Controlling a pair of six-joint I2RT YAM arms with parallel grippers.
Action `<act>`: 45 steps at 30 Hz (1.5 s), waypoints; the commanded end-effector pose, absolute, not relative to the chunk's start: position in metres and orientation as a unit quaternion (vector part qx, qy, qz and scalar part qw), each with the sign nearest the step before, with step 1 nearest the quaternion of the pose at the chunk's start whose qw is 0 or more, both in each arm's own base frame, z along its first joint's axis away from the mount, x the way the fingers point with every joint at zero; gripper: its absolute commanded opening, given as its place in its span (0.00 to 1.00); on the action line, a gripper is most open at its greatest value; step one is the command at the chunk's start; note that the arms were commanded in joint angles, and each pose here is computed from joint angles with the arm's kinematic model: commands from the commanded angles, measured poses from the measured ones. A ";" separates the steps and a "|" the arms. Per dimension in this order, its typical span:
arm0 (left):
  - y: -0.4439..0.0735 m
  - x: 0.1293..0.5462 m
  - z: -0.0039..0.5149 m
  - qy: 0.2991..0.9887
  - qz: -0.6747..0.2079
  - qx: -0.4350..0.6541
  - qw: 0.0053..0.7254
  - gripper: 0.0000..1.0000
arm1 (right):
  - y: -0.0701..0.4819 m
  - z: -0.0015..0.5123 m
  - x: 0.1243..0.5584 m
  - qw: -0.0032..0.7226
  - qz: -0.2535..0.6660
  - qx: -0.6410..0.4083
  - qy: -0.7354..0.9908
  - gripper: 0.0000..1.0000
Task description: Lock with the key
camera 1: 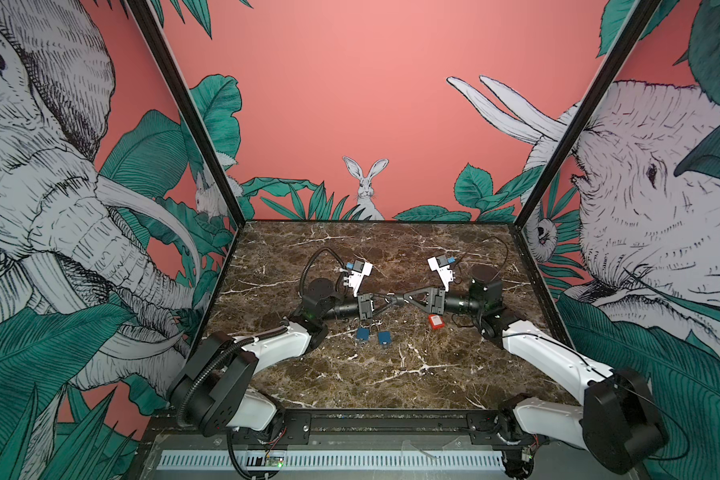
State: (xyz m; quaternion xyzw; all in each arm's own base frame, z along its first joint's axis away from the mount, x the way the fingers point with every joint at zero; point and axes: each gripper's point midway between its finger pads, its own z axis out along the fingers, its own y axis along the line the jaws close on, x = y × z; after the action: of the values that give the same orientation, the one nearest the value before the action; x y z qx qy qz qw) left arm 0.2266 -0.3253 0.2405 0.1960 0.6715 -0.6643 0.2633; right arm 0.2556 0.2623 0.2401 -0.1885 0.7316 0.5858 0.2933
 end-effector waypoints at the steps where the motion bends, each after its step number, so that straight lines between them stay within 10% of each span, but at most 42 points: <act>1: -0.323 0.221 0.261 0.643 -0.676 0.212 0.291 0.00 | 0.262 0.250 0.255 0.308 0.596 -0.199 0.714 0.30; 45: -0.331 0.226 0.261 0.632 -0.693 0.219 0.269 0.00 | 0.262 0.258 0.241 0.307 0.620 -0.216 0.689 0.00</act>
State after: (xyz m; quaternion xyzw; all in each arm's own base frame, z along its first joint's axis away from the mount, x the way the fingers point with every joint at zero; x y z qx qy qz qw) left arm 0.2294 -0.3284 0.2460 0.2015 0.6515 -0.6822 0.2635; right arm 0.2398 0.2605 0.2472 -0.2009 0.7090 0.6142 0.2824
